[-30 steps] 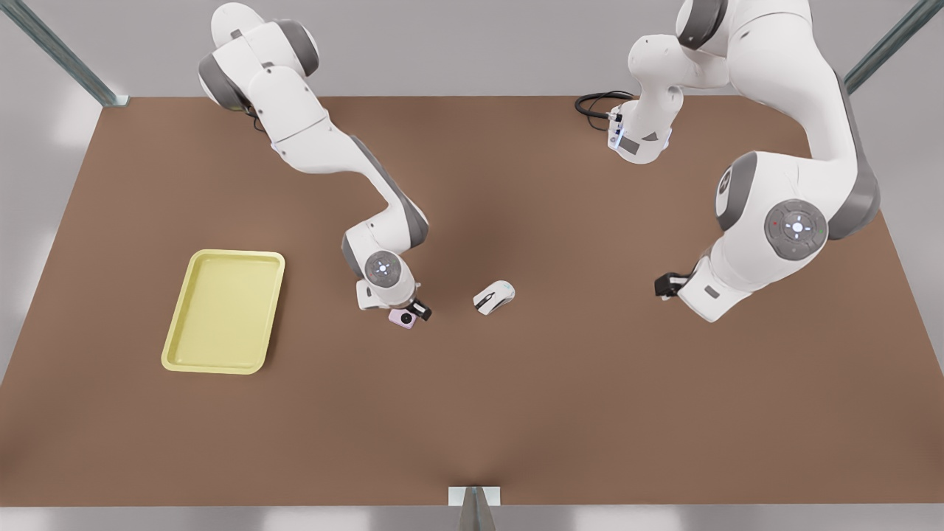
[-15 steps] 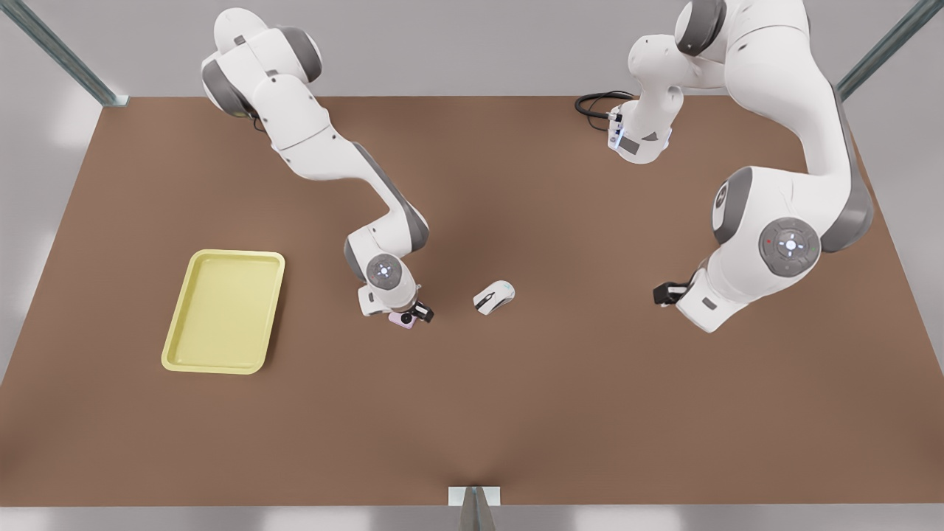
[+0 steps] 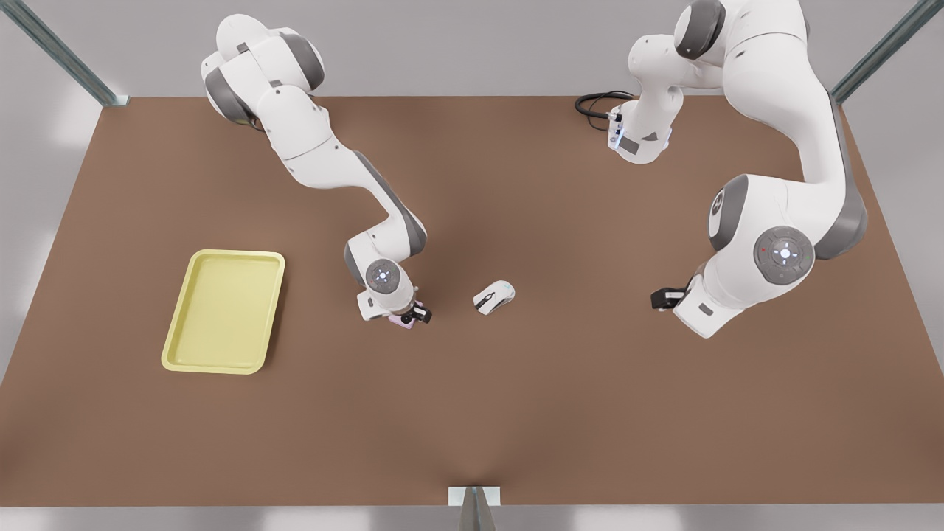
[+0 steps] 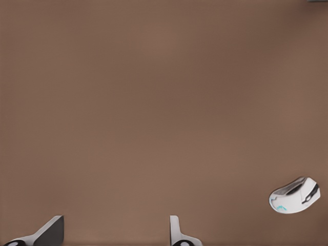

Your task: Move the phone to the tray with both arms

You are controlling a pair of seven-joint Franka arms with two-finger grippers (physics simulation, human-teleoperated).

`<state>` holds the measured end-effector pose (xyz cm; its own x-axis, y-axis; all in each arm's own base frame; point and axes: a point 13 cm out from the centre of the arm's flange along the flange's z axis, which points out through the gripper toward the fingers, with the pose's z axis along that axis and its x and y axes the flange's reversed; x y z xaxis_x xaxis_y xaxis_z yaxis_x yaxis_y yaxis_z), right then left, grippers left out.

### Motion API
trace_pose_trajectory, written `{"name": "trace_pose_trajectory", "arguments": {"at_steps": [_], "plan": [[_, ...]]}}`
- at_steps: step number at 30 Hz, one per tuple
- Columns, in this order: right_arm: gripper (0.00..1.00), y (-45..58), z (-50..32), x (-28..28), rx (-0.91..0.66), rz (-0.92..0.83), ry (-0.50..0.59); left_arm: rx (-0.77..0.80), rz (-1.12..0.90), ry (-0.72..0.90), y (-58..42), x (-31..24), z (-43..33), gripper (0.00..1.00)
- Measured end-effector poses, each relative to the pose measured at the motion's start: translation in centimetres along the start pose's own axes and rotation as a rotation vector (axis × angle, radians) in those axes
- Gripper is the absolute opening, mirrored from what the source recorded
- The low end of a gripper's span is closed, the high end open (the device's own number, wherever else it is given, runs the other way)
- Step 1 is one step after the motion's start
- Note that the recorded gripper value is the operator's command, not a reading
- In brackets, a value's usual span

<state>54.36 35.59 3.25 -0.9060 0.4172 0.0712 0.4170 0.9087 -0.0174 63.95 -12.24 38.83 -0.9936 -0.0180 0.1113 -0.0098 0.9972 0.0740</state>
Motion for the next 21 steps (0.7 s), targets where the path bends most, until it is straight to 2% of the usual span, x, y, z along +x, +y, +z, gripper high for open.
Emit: {"name": "trace_pose_trajectory", "arguments": {"at_steps": [3, 11, 15, 21], "plan": [[0.78, 0.0, 0.0, 0.0, -0.002, -0.009, -0.001, 0.000, -0.001, 0.001, 0.0, -0.1, 0.1, 1.00], [0.78, 0.3, -0.6, -0.3, -0.013, -0.028, -0.006, -0.001, -0.007, 0.004, 0.2, -0.2, 0.4, 1.00], [0.78, -0.2, -3.4, -1.4, -0.027, -0.020, -0.020, 0.001, -0.010, 0.005, 0.3, -0.2, 0.5, 1.00], [0.78, -13.9, -6.7, -8.7, 0.007, 0.115, -0.002, 0.003, -0.008, 0.007, 0.0, -0.1, 0.5, 1.00]]}}
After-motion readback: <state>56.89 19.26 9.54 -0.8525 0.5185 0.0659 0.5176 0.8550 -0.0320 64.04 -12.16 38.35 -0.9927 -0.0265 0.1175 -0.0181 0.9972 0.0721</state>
